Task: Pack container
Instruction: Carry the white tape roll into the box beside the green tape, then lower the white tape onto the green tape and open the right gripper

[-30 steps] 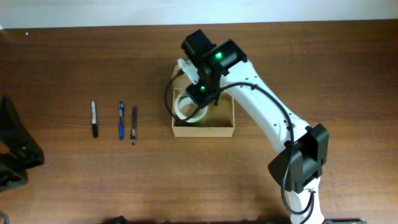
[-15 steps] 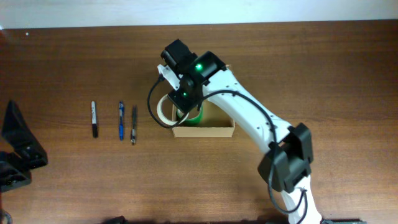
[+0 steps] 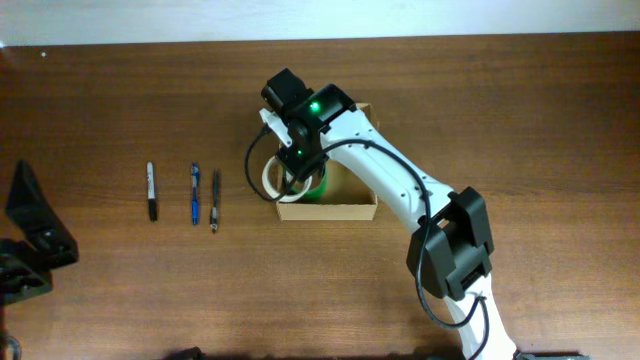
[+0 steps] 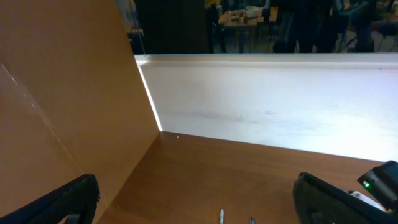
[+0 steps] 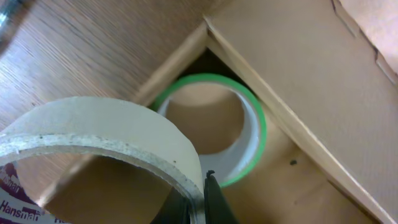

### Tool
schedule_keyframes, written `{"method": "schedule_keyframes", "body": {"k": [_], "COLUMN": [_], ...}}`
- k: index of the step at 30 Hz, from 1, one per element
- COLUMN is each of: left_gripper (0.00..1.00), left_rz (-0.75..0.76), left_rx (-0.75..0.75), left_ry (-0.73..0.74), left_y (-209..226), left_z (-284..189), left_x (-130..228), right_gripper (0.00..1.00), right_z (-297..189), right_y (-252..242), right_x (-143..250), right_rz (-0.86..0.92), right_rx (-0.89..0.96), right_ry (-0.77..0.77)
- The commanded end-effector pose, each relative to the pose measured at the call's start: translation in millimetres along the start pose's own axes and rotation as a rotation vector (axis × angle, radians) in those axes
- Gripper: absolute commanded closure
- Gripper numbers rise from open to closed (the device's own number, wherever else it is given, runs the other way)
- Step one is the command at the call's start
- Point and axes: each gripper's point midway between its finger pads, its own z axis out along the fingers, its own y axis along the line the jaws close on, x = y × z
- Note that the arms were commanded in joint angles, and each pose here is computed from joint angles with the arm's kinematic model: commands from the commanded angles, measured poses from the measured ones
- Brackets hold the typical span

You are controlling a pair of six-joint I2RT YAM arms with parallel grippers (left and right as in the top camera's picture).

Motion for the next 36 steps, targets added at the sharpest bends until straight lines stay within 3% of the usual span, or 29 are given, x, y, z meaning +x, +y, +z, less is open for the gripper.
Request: {"method": "schedule_keyframes", "body": {"k": [1, 15, 36], "left_gripper": [0.01, 0.01, 0.01], "left_rz": [-0.017, -0.016, -0.016], "left_rx": [-0.010, -0.009, -0.009], "left_ry": [0.016, 0.028, 0.028], "left_y": [1.5, 1.1, 1.1], "left_z": [5.0, 8.3, 8.3], "left_x": [3.2, 5.8, 5.9], "right_gripper": [0.96, 0.96, 0.96], "right_z": [-3.5, -6.1, 10.1], "right_y": [-10.7, -62.6, -34.3], "right_x": [2.3, 16.8, 15.8], "right_rz": [0.011, 0.113, 0.095], "right_rx": [0.046, 0.089, 0.015], "right_ry": [0.007, 0.038, 0.061]}}
